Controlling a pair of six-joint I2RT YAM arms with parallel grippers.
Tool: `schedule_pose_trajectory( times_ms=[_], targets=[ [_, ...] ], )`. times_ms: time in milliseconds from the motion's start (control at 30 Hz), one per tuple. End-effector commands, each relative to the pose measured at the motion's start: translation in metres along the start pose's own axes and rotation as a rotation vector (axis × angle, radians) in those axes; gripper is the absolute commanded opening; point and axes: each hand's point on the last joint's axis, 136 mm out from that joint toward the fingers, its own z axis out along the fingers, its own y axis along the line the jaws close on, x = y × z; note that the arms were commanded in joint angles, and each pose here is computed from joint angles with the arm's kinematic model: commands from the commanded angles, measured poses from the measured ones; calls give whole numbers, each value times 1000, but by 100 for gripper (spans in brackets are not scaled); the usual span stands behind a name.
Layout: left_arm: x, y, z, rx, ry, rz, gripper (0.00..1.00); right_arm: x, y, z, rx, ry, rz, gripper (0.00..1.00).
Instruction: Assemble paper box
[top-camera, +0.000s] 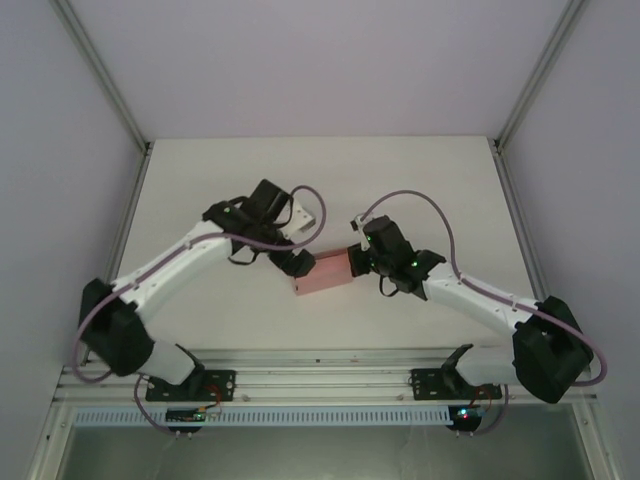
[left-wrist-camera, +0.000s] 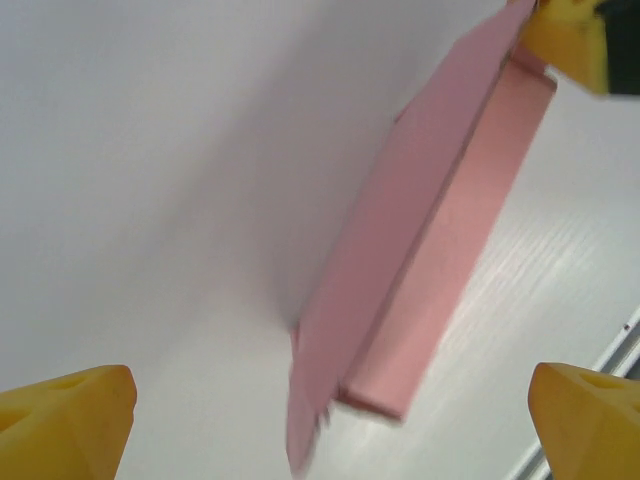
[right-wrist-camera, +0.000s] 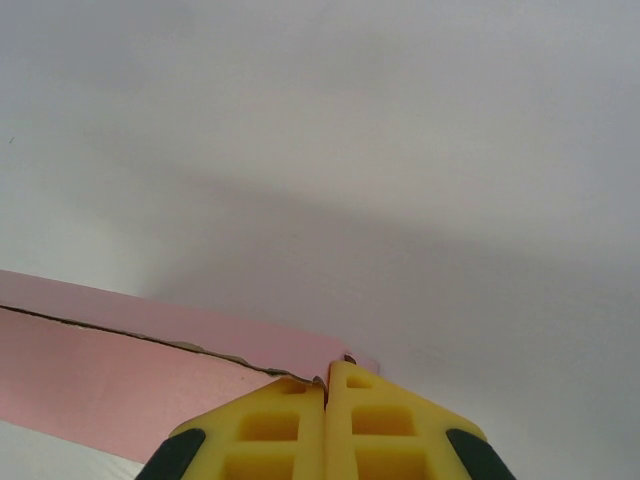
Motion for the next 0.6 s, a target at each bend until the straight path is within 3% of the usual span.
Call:
schedule_pose_trajectory(
  times_ms=[0,100,167,367,567],
  targets=[
    [32,2,-3,-62,59,-177,93,34,-9,1,60,129,8,0],
    [43,8,-4,-102,65,-239,73,37,-7,3,65,138,-5,0],
    [40,6,-3,-92,48,-252,67,39,-4,4,60,146,-18,0],
    [25,18,3,-152,-12,-237,61,42,1,4,54,148,-43,0],
    [25,11,18,-103,38,-208,50,48,-2,4,69,160,-51,0]
  ],
)
